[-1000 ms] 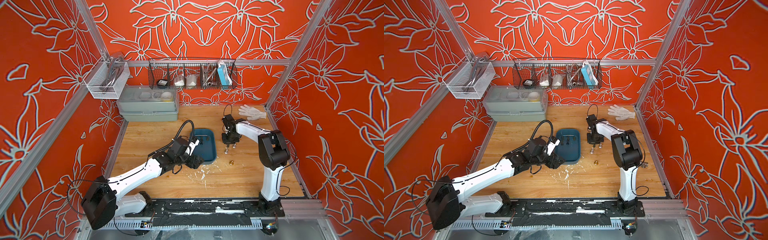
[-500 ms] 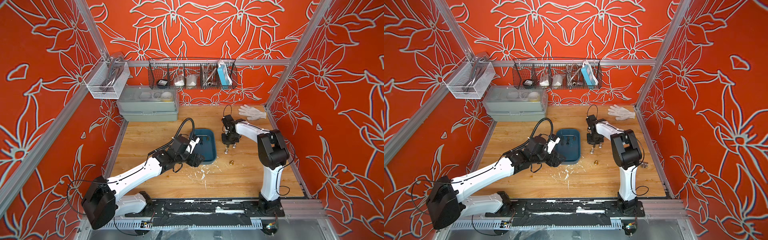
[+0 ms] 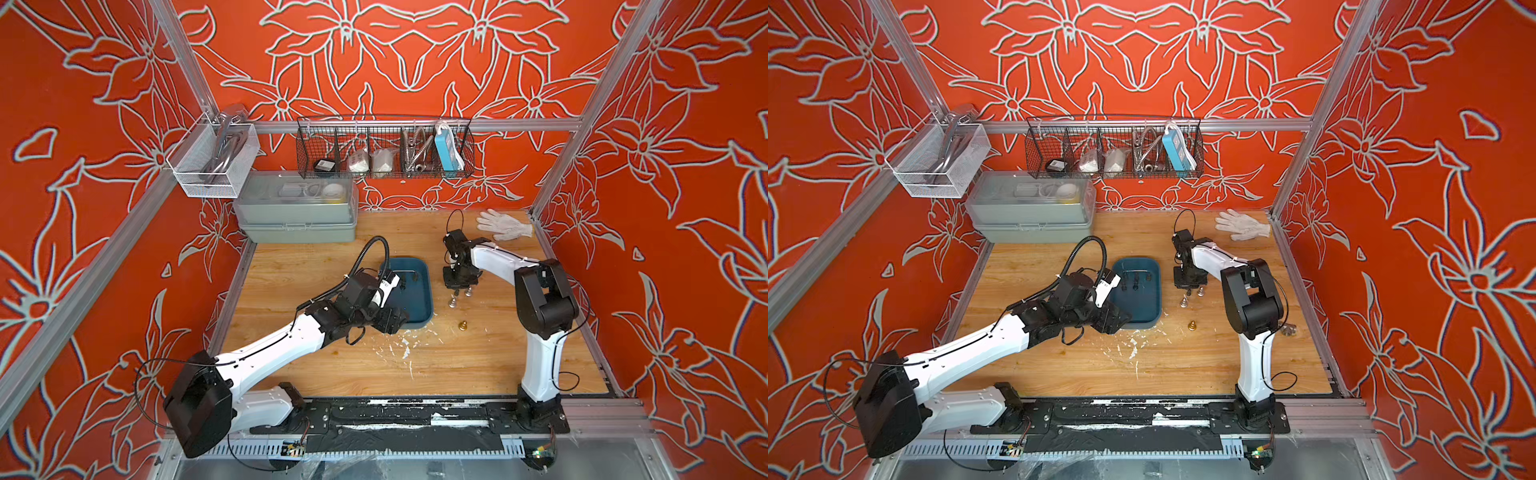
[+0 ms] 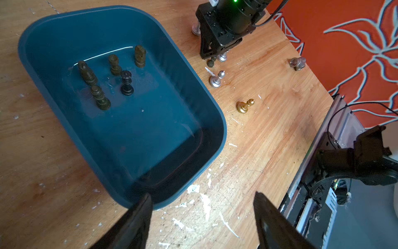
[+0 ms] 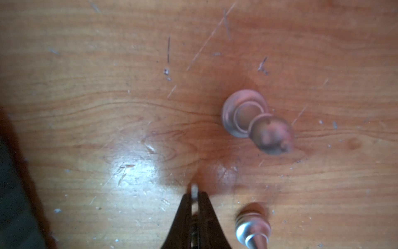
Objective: Put the chess pieces into the storage box
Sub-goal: Pick up the chess piece at the center of the board.
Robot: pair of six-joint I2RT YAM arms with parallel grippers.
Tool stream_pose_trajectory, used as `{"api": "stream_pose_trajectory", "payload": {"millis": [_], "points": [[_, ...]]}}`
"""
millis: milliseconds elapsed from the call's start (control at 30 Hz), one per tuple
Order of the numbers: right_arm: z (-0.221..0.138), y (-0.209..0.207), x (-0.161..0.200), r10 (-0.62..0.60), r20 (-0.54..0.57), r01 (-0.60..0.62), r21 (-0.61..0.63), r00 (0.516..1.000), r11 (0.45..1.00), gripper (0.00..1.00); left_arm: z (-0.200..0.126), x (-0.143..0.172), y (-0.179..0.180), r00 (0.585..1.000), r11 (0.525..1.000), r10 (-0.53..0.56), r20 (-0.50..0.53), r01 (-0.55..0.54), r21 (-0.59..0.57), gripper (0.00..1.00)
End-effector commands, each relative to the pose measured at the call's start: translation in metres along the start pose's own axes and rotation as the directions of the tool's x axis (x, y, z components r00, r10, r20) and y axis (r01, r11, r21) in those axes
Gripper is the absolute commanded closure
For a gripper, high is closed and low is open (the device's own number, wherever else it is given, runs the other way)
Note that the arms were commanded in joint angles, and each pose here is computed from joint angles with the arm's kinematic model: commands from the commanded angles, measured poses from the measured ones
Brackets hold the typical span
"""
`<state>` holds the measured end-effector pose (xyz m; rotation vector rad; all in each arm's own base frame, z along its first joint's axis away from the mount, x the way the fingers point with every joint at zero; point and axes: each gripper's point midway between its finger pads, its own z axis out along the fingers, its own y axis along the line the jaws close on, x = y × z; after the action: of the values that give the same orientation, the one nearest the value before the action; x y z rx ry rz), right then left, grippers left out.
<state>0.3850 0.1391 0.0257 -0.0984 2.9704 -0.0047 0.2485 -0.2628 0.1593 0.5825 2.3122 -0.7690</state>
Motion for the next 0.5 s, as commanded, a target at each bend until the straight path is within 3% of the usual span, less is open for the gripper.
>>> {"api": "stream_pose_trajectory", "payload": {"millis": [0, 167, 367, 467], "points": [[-0.006, -0.001, -0.003, 0.005, 0.015, -0.005, 0.016, 1.0, 1.0, 0.78, 0.0, -0.001, -0.002, 1.0, 1.0, 0.024, -0.006, -0.024, -0.006, 0.26], [-0.013, -0.003, 0.001, 0.006, 0.021, -0.007, 0.014, 1.0, 1.0, 0.75, -0.001, 0.0, -0.001, 1.0, 1.0, 0.024, -0.009, -0.024, -0.008, 0.26], [-0.01, -0.003, 0.009, 0.008, 0.006, -0.009, 0.007, 1.0, 1.0, 0.81, 0.0, 0.0, 0.0, 1.0, 1.0, 0.023, -0.011, -0.024, -0.014, 0.26], [-0.009, -0.005, 0.01, 0.008, 0.001, -0.008, 0.015, 1.0, 1.0, 0.79, 0.001, 0.0, -0.001, 1.0, 1.0, 0.024, -0.014, -0.024, -0.013, 0.26]]}}
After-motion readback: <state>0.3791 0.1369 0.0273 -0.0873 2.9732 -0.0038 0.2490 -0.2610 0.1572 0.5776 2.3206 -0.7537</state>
